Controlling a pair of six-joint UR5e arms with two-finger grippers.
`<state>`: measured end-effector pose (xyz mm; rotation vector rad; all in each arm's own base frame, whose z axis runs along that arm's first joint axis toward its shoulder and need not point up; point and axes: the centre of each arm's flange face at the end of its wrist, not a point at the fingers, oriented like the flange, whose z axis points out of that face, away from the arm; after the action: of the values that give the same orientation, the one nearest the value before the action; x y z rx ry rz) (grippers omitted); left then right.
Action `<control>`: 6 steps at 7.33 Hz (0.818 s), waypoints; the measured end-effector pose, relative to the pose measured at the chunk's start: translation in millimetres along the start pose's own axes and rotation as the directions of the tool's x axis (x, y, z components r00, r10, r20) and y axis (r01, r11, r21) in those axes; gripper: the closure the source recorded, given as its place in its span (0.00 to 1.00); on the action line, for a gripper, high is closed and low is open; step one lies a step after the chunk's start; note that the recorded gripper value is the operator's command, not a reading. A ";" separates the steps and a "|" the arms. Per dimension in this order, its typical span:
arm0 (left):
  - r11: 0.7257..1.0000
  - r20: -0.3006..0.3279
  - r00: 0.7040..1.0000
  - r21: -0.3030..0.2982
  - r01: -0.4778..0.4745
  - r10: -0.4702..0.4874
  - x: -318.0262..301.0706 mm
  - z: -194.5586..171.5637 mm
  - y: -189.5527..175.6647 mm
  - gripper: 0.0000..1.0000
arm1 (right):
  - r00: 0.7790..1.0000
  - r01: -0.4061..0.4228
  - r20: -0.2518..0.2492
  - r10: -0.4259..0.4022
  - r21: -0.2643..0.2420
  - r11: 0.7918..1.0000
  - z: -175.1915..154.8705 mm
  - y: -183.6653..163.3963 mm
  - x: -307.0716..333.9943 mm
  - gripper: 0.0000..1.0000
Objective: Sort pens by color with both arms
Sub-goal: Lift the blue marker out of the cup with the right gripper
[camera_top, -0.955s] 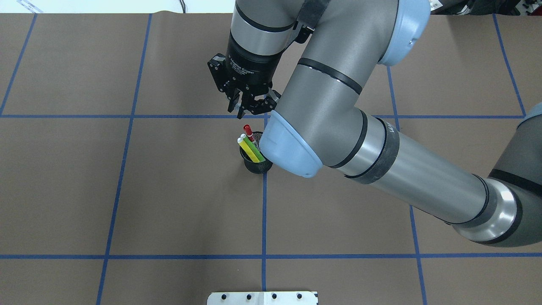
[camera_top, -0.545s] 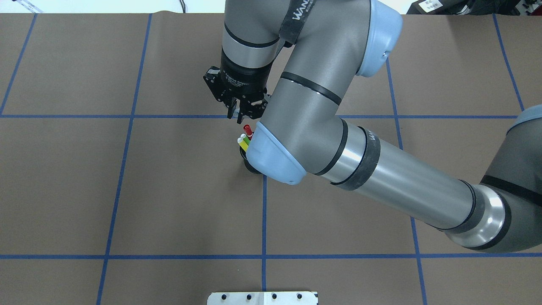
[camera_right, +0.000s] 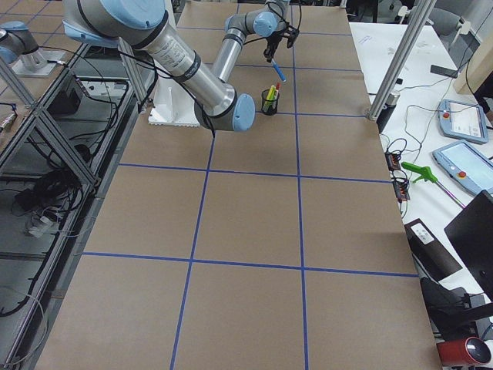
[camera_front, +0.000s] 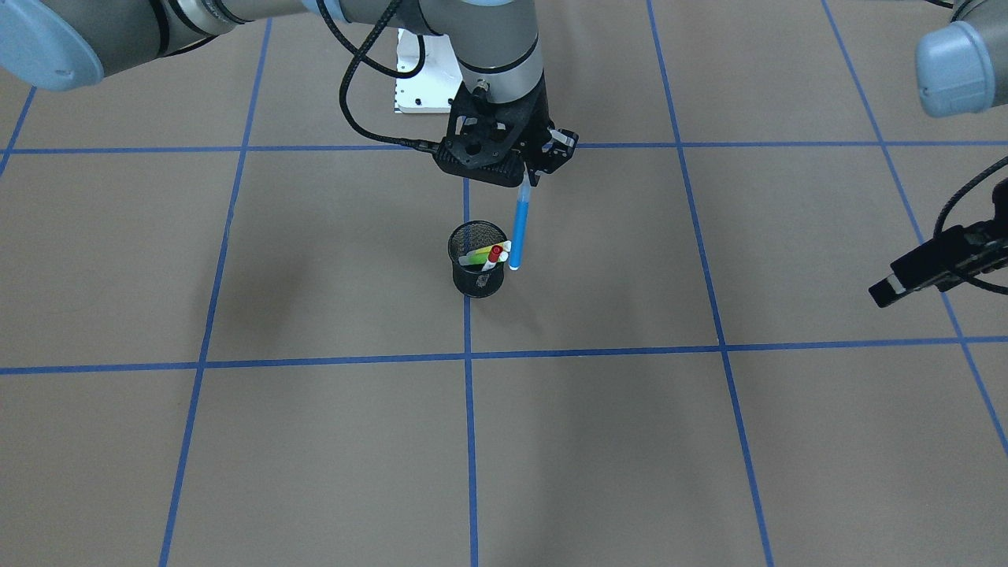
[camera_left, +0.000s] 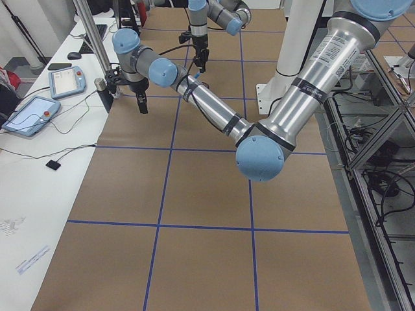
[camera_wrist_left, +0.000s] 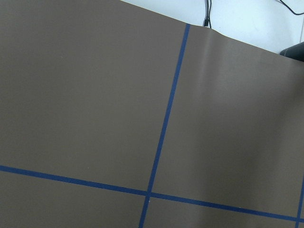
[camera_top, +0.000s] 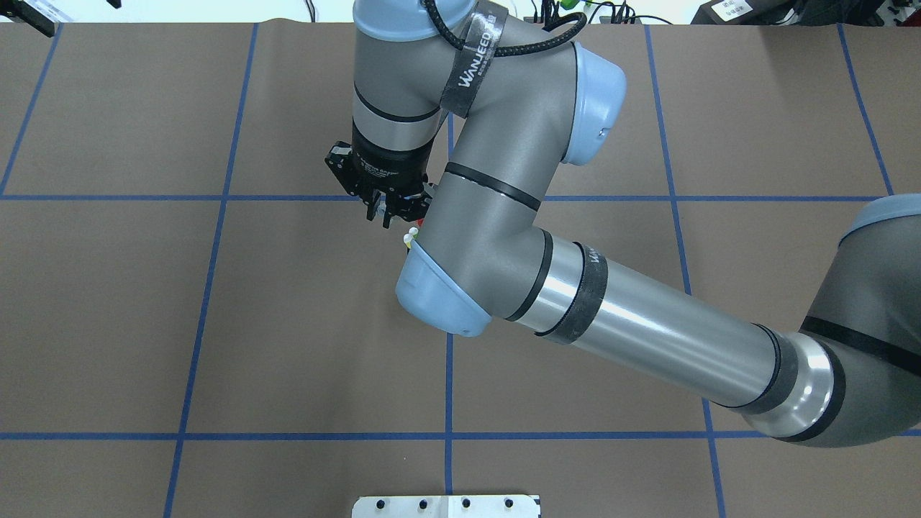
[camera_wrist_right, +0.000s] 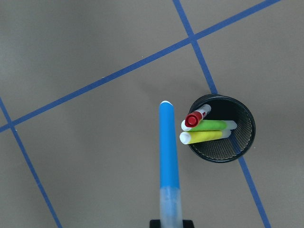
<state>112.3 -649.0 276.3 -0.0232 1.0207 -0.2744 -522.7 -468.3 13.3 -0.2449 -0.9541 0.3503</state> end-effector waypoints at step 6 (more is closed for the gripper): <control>1.000 0.013 1.000 0.019 -0.015 0.015 11.6 8.5 4.2 0.00 | 0.999 -0.038 -0.039 0.038 0.002 0.999 21.9 -18.5 19.9 0.79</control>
<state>126.1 -648.6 270.5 -0.0002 1.0051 -0.2702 -526.9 -476.3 47.0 -0.2686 -0.9116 0.3796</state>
